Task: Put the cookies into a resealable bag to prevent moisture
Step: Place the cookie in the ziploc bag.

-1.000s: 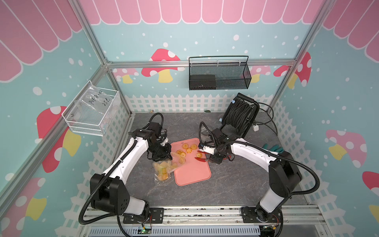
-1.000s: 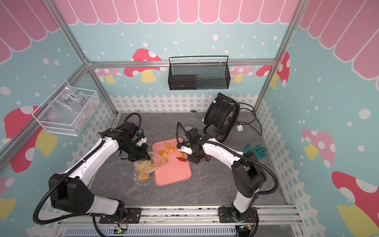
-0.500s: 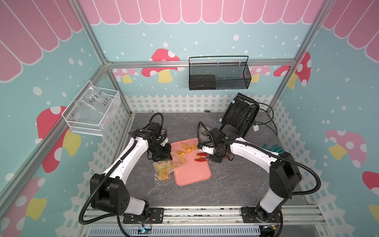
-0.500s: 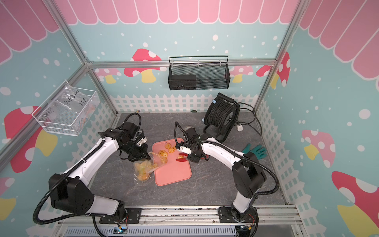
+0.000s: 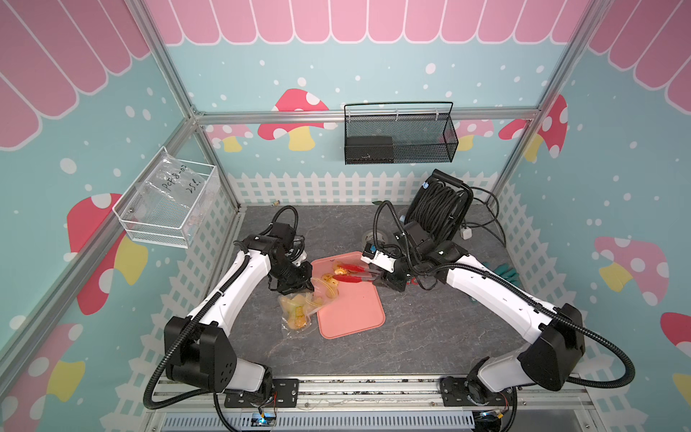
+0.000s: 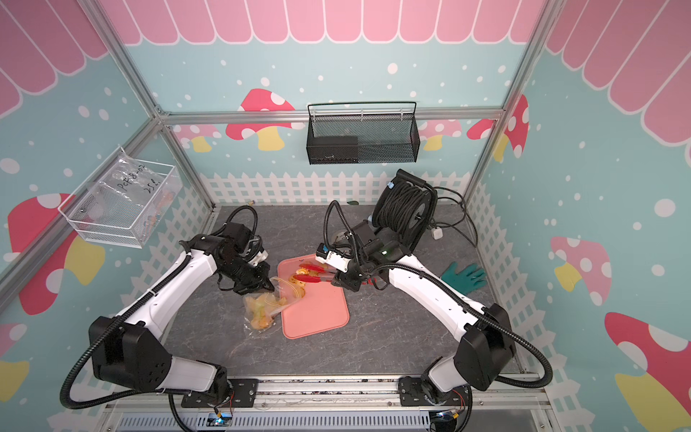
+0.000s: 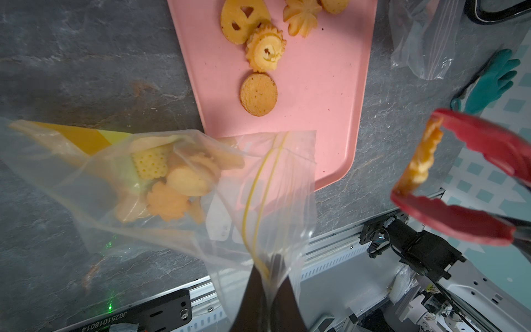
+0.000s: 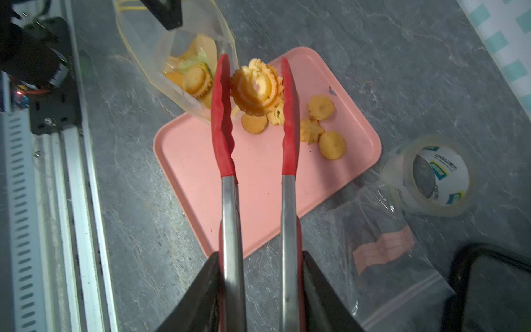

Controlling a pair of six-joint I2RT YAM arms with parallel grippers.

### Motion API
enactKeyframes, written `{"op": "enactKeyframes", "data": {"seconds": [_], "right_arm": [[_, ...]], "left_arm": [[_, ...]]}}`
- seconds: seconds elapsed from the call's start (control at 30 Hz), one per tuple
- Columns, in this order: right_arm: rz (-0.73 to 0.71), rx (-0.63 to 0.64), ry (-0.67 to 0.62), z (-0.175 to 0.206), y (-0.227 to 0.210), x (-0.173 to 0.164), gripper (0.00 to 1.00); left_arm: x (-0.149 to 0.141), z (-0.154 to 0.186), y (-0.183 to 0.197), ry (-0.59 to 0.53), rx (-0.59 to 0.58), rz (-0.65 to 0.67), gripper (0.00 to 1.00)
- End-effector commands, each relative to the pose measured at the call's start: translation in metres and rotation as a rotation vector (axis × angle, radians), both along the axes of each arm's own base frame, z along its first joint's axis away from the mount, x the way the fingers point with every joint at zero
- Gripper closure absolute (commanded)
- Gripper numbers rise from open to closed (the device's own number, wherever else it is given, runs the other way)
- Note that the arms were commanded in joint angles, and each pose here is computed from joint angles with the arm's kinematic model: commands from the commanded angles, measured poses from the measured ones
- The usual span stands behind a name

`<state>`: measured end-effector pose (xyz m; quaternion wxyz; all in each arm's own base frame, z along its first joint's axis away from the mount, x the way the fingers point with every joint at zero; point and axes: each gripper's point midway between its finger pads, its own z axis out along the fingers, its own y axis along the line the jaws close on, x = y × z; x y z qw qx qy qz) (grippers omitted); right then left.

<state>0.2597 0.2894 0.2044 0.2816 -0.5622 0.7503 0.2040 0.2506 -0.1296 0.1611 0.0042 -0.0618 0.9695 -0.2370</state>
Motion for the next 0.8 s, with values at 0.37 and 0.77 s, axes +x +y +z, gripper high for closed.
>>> {"op": "enactKeyframes", "data": {"seconds": [0.37, 0.77], "right_arm": [[0.148, 0.076, 0.079, -0.027, 0.066, -0.006, 0.49], [0.080, 0.144, 0.028, 0.004, 0.033, -0.014, 0.39]], "left_arm": [[-0.006, 0.007, -0.003, -0.011, -0.021, -0.014, 1.00], [-0.007, 0.007, -0.001, -0.012, -0.012, -0.004, 1.00]]}}
